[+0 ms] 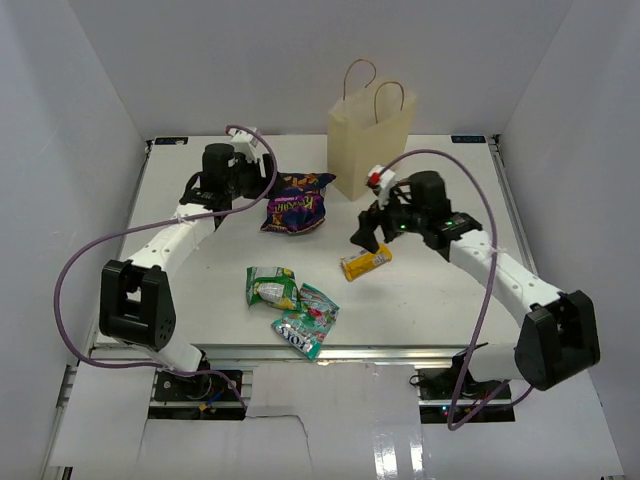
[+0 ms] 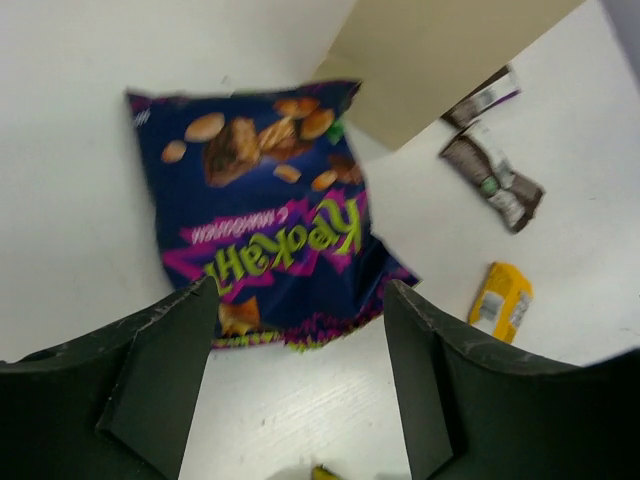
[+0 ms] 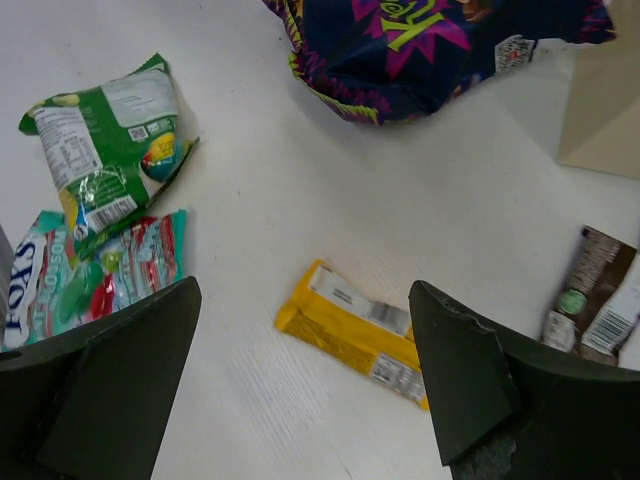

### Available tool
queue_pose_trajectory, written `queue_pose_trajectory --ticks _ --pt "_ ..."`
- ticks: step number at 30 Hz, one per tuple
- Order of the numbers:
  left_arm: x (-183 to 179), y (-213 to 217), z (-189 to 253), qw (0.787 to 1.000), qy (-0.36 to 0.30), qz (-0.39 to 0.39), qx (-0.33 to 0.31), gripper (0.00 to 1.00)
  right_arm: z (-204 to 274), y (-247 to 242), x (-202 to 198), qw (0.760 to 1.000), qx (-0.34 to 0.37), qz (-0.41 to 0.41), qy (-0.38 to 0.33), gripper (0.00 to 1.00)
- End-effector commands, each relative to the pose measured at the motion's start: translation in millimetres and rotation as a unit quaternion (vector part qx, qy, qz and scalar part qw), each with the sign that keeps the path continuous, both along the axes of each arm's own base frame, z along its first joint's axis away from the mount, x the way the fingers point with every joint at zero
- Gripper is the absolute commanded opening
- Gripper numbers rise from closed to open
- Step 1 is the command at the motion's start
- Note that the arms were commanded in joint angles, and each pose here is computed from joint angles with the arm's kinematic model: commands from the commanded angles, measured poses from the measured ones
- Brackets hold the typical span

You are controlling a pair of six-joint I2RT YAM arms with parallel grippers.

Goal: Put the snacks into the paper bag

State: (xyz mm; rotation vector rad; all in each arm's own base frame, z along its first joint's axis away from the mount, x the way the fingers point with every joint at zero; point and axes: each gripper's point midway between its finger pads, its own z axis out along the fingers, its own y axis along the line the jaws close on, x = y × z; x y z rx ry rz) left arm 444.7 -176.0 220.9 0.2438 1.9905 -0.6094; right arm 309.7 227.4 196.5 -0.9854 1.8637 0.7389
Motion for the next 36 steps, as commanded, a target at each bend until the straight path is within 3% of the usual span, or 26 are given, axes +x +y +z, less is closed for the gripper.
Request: queue_pose_trajectory --ticks 1,5,6,8,9,14,20,26,31,32,36 --pt "-19 28 21 0.997 -0.018 0.069 -0.009 0.78 19 39 37 0.989 0.005 -0.143 -0.043 0.90" --pt "-61 41 7 0.996 0.006 0.085 -0.015 0.79 23 79 83 0.969 0.022 -0.241 -0.042 0.90" --pt "-76 44 -13 0.996 0.029 0.088 -0.014 0.79 0 88 95 0.967 0.011 -0.254 -0.021 0.90" --pt "-101 48 -6 0.994 0.025 0.096 -0.038 0.79 15 101 121 0.956 0.047 -0.290 -0.020 0.90" --pt "-111 49 -9 0.993 0.029 0.100 -0.046 0.79 -5 109 131 0.954 0.041 -0.298 -0.008 0.90" --pt "-166 66 -18 0.989 0.027 0.126 -0.070 0.80 -12 139 176 0.940 0.072 -0.333 0.022 0.90" --pt "-186 69 -22 0.987 0.029 0.135 -0.089 0.81 -71 148 209 0.919 0.053 -0.384 0.075 0.93" --pt "-180 67 -30 0.987 0.039 0.130 -0.082 0.81 -106 155 193 0.920 0.052 -0.365 0.135 0.99" --pt "-173 63 -33 0.989 0.043 0.121 -0.075 0.81 -129 170 170 0.936 0.051 -0.301 0.173 0.62" --pt "-173 64 -33 0.989 0.041 0.120 -0.073 0.81 -127 177 163 0.943 0.055 -0.272 0.181 0.45" --pt "-173 66 -31 0.989 0.034 0.125 -0.072 0.81 -109 192 148 0.962 0.073 -0.196 0.175 0.13"
